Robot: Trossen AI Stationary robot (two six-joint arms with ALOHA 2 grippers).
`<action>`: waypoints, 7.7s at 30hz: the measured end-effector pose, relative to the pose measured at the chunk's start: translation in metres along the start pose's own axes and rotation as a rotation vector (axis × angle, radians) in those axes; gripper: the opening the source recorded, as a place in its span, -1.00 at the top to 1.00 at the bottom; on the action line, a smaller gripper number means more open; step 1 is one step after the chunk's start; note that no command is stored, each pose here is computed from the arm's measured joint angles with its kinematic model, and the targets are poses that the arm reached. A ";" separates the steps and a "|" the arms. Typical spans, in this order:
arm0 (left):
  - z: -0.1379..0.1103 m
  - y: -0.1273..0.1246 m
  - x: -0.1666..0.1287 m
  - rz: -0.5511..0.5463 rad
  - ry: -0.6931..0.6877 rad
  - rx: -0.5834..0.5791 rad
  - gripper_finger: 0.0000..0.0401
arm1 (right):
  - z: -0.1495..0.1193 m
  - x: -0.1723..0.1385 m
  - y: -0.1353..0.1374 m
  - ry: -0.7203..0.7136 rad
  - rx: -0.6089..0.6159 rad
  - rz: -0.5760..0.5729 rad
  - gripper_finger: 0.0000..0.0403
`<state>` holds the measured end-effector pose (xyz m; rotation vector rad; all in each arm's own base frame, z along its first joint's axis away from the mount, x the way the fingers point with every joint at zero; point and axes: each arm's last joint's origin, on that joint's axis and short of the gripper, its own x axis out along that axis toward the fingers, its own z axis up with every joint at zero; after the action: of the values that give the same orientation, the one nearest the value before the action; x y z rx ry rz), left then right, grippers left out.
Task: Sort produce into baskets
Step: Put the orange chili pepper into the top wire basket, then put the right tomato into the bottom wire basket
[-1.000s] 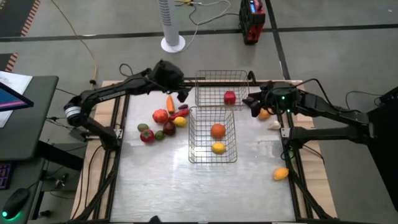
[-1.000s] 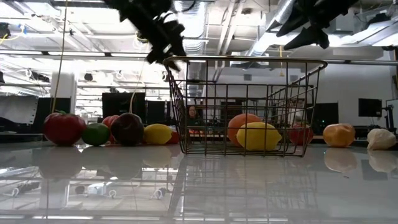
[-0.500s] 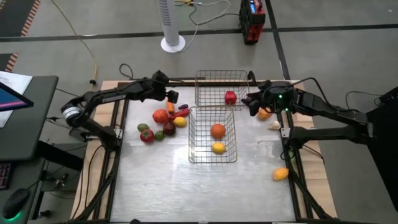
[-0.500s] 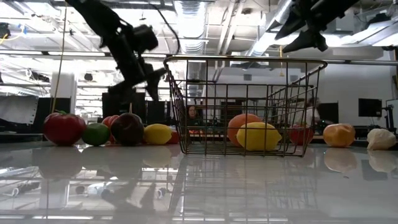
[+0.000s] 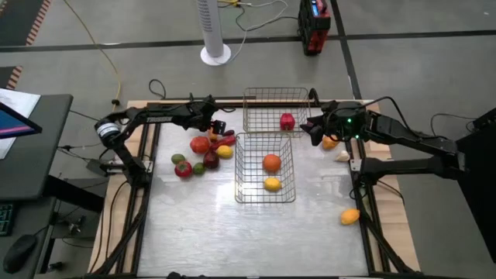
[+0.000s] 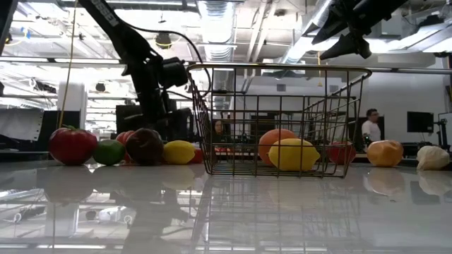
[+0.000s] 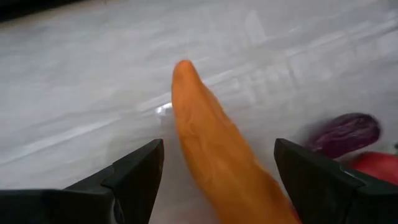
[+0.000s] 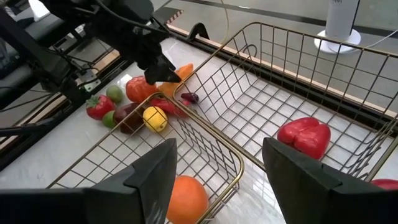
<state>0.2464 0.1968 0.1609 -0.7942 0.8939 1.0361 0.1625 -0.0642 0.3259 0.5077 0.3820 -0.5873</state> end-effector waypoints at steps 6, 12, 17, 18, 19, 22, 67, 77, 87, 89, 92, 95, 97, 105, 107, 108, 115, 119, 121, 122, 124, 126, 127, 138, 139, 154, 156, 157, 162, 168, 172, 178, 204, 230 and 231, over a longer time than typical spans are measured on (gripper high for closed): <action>-0.004 -0.002 0.006 -0.013 0.042 0.041 -0.41 | 0.000 0.000 0.000 0.001 0.000 0.003 -0.32; -0.007 -0.002 0.004 -0.017 0.073 0.087 -0.04 | 0.000 0.000 0.000 0.001 -0.001 0.003 -0.32; 0.002 -0.002 -0.019 -0.081 0.015 0.100 0.39 | 0.000 0.000 0.000 0.001 -0.003 0.003 -0.32; 0.006 -0.004 -0.027 -0.108 -0.019 0.105 0.47 | 0.000 0.000 0.000 0.001 -0.003 0.002 -0.32; 0.011 -0.005 -0.037 -0.134 -0.061 0.109 0.54 | 0.000 0.000 0.000 0.001 -0.005 0.001 -0.32; 0.024 -0.011 -0.068 -0.258 -0.190 0.117 0.72 | 0.000 0.000 0.000 0.000 -0.007 0.000 -0.32; -0.002 -0.027 0.018 -0.153 0.035 0.519 -0.21 | 0.000 0.000 0.000 -0.001 -0.025 0.005 -0.32; -0.001 -0.020 0.017 -0.142 0.075 0.475 0.44 | 0.000 0.000 0.000 -0.001 -0.033 0.005 -0.32; 0.014 -0.004 -0.014 -0.184 0.022 0.445 0.34 | 0.000 0.000 0.000 -0.001 -0.034 0.006 -0.32; 0.017 -0.004 -0.027 -0.220 -0.015 0.443 0.33 | 0.000 0.000 0.000 -0.001 -0.034 0.005 -0.32; 0.022 -0.007 -0.047 -0.264 -0.101 0.422 0.33 | 0.000 0.000 0.000 -0.001 -0.037 0.005 -0.32; 0.025 -0.010 -0.064 -0.313 -0.180 0.392 0.32 | 0.000 0.000 0.000 -0.002 -0.037 0.005 -0.32; 0.027 -0.014 -0.074 -0.352 -0.225 0.375 0.32 | 0.000 0.000 0.000 -0.002 -0.037 0.005 -0.32; 0.028 -0.037 -0.094 -0.526 -0.361 0.348 0.32 | 0.000 0.000 0.000 -0.002 -0.036 0.004 -0.32; 0.028 -0.044 -0.098 -0.573 -0.401 0.337 0.32 | 0.000 0.000 0.000 -0.002 -0.036 0.004 -0.32; 0.028 -0.048 -0.100 -0.591 -0.425 0.338 0.32 | 0.000 0.000 0.000 -0.002 -0.036 0.004 -0.32; 0.033 -0.064 -0.116 -0.656 -0.620 0.309 0.32 | 0.000 0.000 0.000 -0.002 -0.036 0.003 -0.32; 0.039 -0.070 -0.116 -0.687 -0.690 0.261 0.32 | 0.000 0.000 0.000 -0.003 -0.032 0.004 -0.32; 0.042 -0.074 -0.111 -0.705 -0.724 0.241 0.32 | 0.000 0.000 0.000 -0.003 -0.032 0.004 -0.32; 0.042 -0.075 -0.108 -0.708 -0.723 0.234 0.32 | 0.001 0.000 0.000 -0.004 -0.032 0.004 -0.32; 0.044 -0.079 -0.100 -0.718 -0.732 0.221 0.32 | 0.001 0.000 0.000 -0.007 -0.026 0.006 -0.32; 0.045 -0.083 -0.090 -0.695 -0.721 0.219 0.32 | 0.001 0.000 0.000 -0.008 -0.024 0.007 -0.32; 0.046 -0.084 -0.085 -0.681 -0.717 0.226 0.32 | 0.001 0.000 0.000 -0.007 -0.025 0.007 -0.32; 0.060 -0.105 -0.048 -0.634 -0.607 0.271 0.17 | 0.001 0.000 0.000 -0.006 -0.025 0.007 -0.32; 0.061 -0.107 -0.048 -0.643 -0.601 0.281 0.12 | 0.001 0.000 0.000 -0.007 -0.025 0.007 -0.32; 0.081 -0.117 -0.083 -0.747 -0.562 0.343 -0.39 | -0.009 0.005 -0.015 0.233 -0.056 -0.188 -0.32; 0.079 -0.115 -0.092 -0.731 -0.574 0.361 -0.39 | -0.009 0.013 -0.023 0.285 -0.096 -0.239 -0.32; 0.079 -0.114 -0.097 -0.721 -0.591 0.368 -0.39 | -0.009 0.017 -0.028 0.314 -0.111 -0.266 -0.32; 0.075 -0.102 -0.123 -0.633 -0.602 0.424 -0.39 | -0.010 0.032 -0.052 0.463 -0.177 -0.306 -0.32; 0.068 -0.090 -0.144 -0.579 -0.591 0.496 -0.39 | -0.009 0.046 -0.079 0.592 -0.303 -0.250 -0.42; 0.065 -0.084 -0.156 -0.567 -0.589 0.517 -0.39 | -0.011 0.059 -0.098 0.678 -0.344 -0.246 -0.66; 0.061 -0.074 -0.174 -0.535 -0.611 0.552 -0.39 | -0.020 0.086 -0.120 0.812 -0.357 -0.240 -0.94; 0.042 -0.031 -0.180 -0.446 -0.589 0.557 -0.39 | -0.027 0.131 -0.153 0.807 -0.460 -0.223 -0.97; 0.043 -0.030 -0.180 -0.409 -0.599 0.538 -0.39 | -0.032 0.121 -0.140 0.800 -0.435 -0.243 -0.67; 0.043 -0.030 -0.180 -0.408 -0.599 0.536 -0.39 | -0.030 0.118 -0.137 0.808 -0.428 -0.247 -0.67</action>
<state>0.2411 0.1591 0.3446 -0.1715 0.4259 0.5721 0.1643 -0.1961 0.1987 0.2628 1.3222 -0.4962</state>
